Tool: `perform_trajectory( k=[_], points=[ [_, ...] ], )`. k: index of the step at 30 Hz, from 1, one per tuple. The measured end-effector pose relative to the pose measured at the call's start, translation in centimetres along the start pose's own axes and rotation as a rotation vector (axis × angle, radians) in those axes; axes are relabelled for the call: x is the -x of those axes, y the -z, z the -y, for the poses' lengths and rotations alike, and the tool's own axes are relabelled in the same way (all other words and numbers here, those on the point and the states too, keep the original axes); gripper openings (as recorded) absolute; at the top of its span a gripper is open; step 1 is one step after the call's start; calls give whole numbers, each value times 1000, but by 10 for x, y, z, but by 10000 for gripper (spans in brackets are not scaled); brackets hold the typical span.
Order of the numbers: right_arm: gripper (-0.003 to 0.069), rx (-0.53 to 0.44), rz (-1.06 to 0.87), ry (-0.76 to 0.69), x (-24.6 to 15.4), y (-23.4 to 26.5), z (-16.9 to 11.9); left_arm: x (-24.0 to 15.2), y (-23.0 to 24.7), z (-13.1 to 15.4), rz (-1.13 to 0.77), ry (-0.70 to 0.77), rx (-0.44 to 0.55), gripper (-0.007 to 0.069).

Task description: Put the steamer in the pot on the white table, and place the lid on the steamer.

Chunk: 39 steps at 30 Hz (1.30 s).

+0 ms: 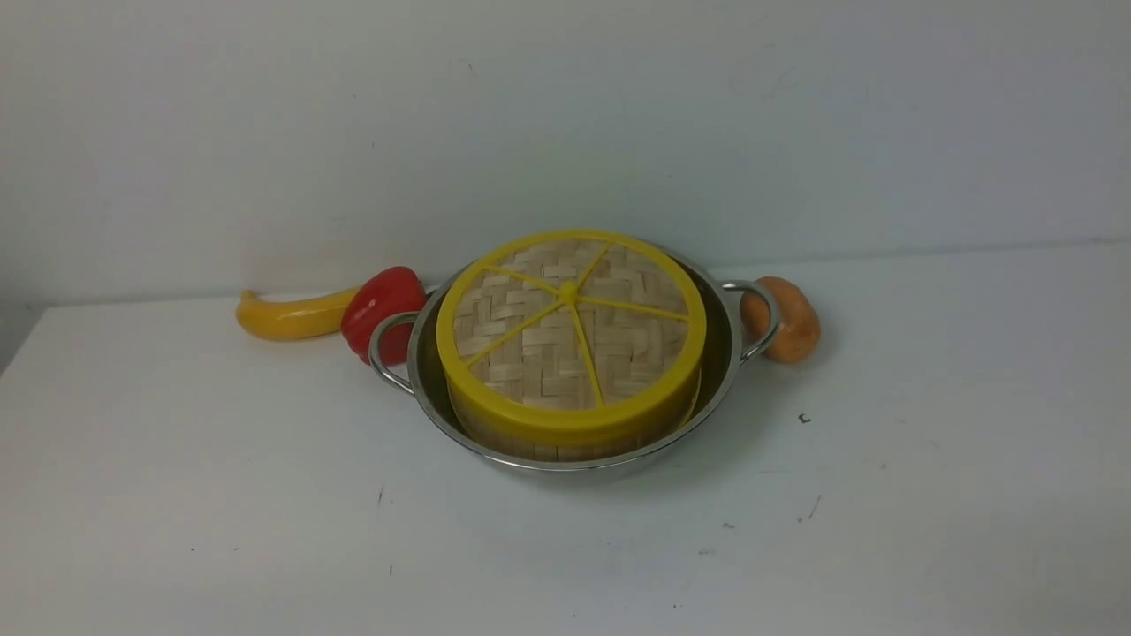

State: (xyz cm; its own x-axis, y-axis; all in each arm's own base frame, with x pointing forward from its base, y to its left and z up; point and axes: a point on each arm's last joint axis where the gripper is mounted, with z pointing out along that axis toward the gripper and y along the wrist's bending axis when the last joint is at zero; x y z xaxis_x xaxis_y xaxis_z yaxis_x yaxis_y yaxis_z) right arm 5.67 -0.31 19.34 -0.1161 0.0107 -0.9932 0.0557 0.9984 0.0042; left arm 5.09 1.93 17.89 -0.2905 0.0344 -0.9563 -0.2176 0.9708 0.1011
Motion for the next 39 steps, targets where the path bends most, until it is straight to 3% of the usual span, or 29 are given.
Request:
perform_trajectory(
  k=[39],
  points=[
    [242, 5, 15, -19, 1, 1, 0, 0, 0, 0, 0, -1, 0, 157]
  ],
)
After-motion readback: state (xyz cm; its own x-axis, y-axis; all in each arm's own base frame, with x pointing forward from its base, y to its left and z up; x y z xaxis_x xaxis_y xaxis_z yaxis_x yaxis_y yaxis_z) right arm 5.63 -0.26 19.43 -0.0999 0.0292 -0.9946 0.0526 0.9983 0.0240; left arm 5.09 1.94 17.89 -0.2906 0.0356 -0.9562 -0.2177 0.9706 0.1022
